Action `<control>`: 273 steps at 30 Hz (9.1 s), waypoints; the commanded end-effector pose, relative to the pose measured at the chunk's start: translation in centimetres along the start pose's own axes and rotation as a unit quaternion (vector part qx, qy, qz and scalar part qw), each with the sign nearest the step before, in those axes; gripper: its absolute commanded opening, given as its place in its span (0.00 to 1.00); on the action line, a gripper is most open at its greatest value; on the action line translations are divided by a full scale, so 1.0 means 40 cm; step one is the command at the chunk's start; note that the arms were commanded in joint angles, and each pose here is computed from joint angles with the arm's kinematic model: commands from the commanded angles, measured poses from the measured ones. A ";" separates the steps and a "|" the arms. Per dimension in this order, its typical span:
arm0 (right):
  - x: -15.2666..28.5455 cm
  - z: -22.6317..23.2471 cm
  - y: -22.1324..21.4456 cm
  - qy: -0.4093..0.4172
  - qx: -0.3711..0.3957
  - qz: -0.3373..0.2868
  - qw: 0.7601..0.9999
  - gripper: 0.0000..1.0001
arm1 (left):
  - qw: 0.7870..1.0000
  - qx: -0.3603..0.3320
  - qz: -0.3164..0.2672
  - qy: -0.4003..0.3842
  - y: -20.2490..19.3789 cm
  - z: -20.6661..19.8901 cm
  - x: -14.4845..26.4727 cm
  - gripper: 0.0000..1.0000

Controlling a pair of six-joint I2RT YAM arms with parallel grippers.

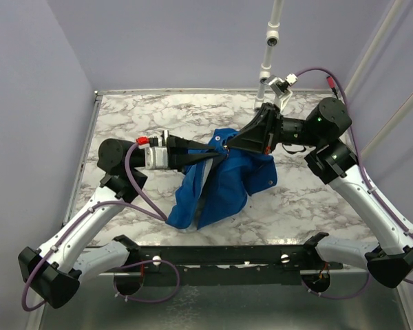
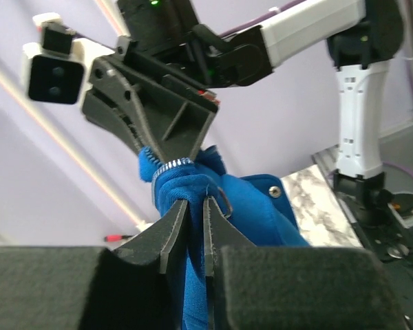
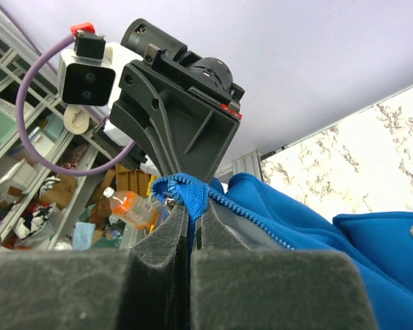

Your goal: Zip up the jacket

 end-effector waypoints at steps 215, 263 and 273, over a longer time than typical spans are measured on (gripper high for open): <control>0.046 -0.254 -0.050 -0.147 -0.292 -0.054 0.944 0.12 | 0.970 -0.232 0.055 0.044 -0.062 -0.065 -0.036 0.00; 0.165 -0.199 -0.105 -0.052 -0.062 0.095 0.992 0.52 | 0.963 -0.223 0.137 0.059 -0.086 -0.065 0.019 0.00; 0.159 -0.214 -0.082 -0.078 0.191 0.040 0.978 0.64 | 0.963 -0.217 0.147 0.069 -0.081 -0.052 0.021 0.00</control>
Point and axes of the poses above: each gripper's point midway between its finger pads, its own x axis back along the fingers, its own z axis along the line the jaws close on, y = z × x, the point moved 6 cm from there along x, back along the fingers, and after that the axes turned 2 degrees about -x, right-handed, at the moved point
